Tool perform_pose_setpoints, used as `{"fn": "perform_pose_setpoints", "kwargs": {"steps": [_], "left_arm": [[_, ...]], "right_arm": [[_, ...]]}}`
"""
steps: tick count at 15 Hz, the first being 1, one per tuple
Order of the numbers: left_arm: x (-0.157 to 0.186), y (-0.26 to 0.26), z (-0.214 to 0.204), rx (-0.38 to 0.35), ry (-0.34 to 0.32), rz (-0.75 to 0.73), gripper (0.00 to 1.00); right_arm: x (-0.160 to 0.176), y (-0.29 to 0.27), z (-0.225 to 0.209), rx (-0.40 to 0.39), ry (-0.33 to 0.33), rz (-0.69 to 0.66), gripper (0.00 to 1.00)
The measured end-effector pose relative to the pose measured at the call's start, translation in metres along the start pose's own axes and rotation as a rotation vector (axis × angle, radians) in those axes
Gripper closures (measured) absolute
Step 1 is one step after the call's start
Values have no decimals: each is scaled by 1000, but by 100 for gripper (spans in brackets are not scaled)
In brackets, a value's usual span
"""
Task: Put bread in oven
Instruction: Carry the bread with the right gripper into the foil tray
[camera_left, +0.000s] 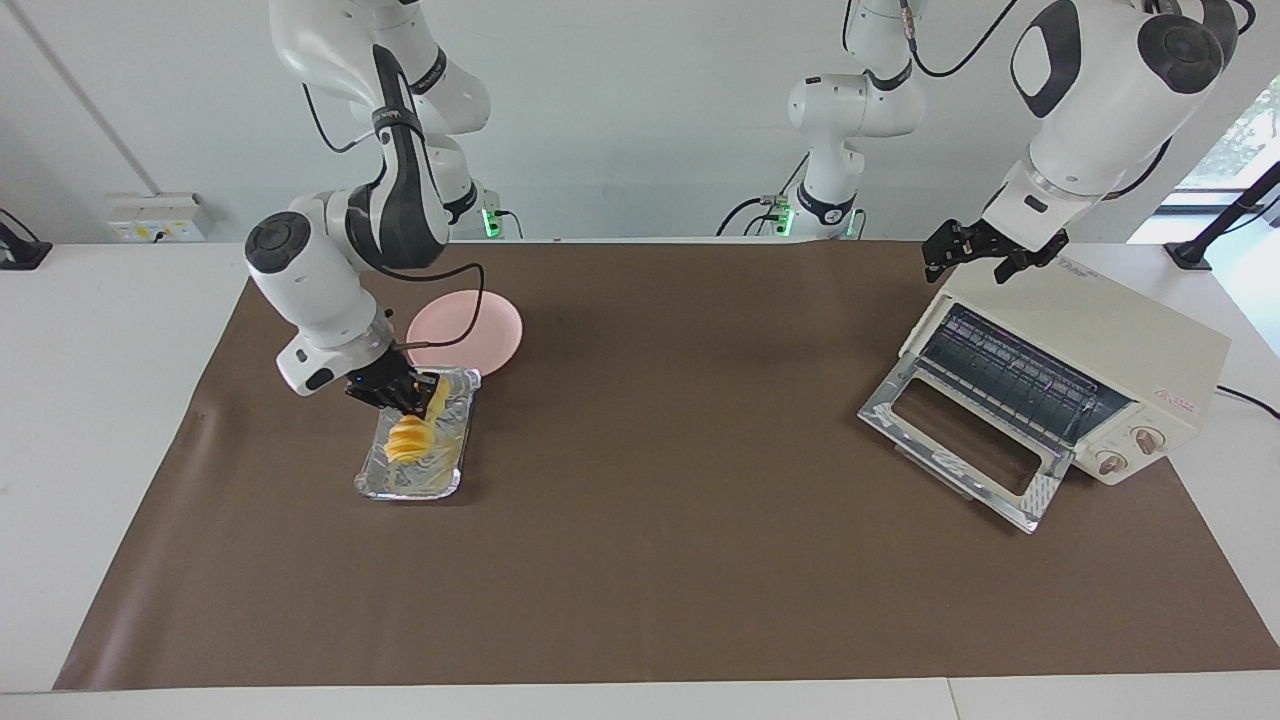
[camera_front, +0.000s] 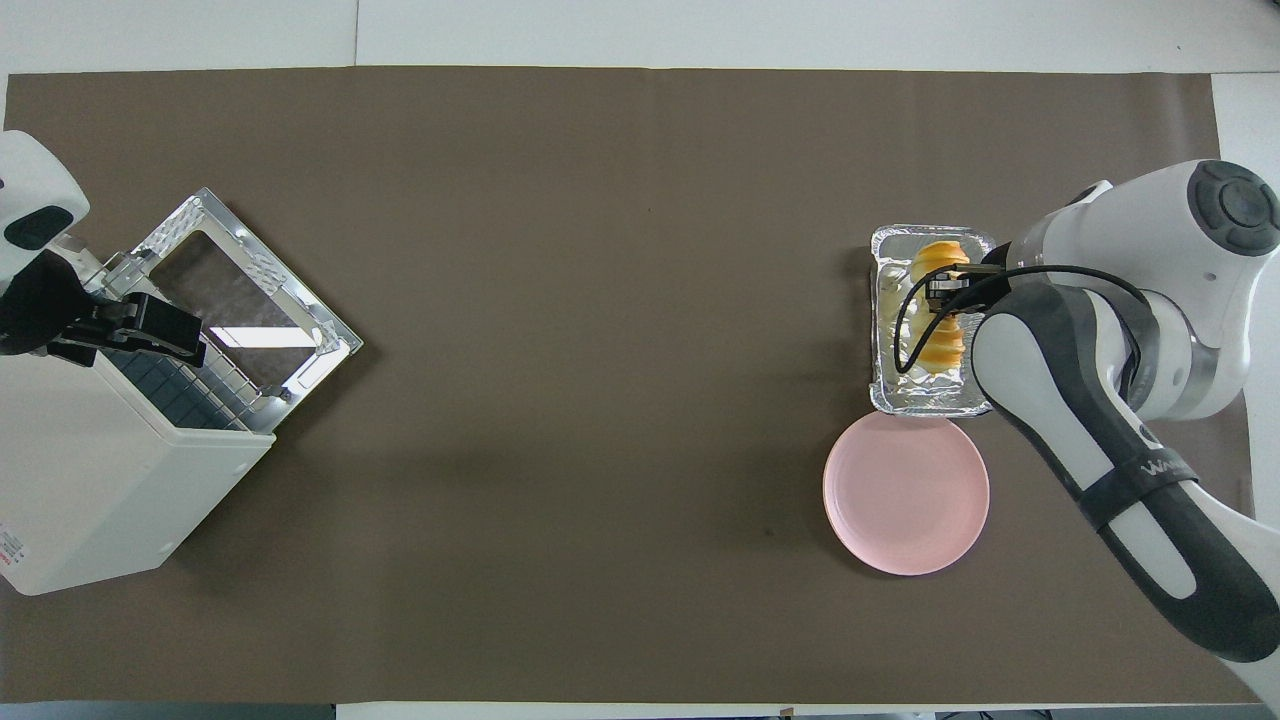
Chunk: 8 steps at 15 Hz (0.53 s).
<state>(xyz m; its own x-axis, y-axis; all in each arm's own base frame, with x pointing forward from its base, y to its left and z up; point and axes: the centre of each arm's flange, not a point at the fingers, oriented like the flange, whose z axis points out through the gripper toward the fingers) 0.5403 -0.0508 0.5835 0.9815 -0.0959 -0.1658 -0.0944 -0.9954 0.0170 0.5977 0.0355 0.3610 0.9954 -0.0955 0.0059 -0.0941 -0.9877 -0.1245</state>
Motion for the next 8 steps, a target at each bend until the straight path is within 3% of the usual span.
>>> {"fn": "perform_pose_setpoints", "kwargs": {"steps": [8], "left_arm": [[0, 0, 0, 0, 0, 0, 0]], "right_arm": [[-5, -19, 36, -1, -31, -33, 90]]}}
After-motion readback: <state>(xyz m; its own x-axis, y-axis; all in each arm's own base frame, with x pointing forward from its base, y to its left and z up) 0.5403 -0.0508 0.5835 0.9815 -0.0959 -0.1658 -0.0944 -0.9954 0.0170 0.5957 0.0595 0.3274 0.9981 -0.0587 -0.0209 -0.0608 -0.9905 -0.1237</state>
